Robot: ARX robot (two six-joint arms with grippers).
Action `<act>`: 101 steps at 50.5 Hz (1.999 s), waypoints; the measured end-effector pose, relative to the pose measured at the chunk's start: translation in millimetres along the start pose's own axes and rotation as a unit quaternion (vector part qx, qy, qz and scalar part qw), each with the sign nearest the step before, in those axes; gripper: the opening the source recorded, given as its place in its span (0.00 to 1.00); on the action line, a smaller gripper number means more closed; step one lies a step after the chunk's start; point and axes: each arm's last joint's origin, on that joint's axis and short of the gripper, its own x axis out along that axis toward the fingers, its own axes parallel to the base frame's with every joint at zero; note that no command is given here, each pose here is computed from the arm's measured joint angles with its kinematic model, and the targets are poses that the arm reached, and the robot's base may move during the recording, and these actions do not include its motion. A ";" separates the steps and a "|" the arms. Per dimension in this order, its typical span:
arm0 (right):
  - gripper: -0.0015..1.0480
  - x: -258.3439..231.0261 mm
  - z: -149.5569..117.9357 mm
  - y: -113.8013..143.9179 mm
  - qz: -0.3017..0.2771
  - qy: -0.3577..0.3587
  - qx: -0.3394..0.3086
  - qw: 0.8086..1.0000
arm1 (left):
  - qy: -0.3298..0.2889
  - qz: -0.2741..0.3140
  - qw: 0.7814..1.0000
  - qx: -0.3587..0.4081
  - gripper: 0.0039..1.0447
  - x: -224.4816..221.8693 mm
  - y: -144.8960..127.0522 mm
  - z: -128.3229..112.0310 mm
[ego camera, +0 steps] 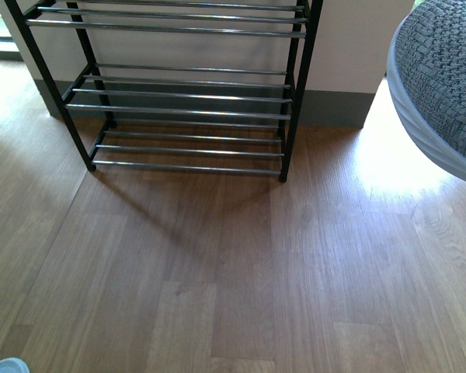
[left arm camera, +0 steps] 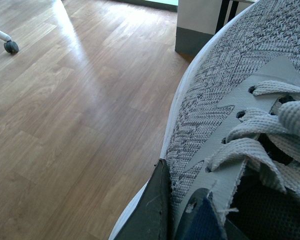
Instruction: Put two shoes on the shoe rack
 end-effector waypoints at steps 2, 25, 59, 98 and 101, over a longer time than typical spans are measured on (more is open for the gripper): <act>0.01 0.0 0.0 0.0 0.000 0.000 0.000 1.000 | 0.000 0.000 1.000 0.000 0.01 0.0 0.0 0.0; 0.01 0.0 0.0 0.0 0.000 0.000 0.000 1.000 | 0.000 0.000 1.000 0.000 0.01 0.0 0.0 0.0; 0.01 0.0 0.0 -0.1 -0.002 0.000 0.000 1.000 | 0.001 -0.002 1.000 0.000 0.01 0.3 -0.2 -0.4; 0.01 0.1 -1.2 0.2 0.003 0.002 0.000 1.000 | 0.002 0.001 1.000 0.001 0.01 0.5 0.1 -0.8; 0.01 0.1 -1.2 0.2 0.002 0.002 0.000 1.000 | 0.002 0.001 1.000 0.001 0.01 0.5 0.1 -0.8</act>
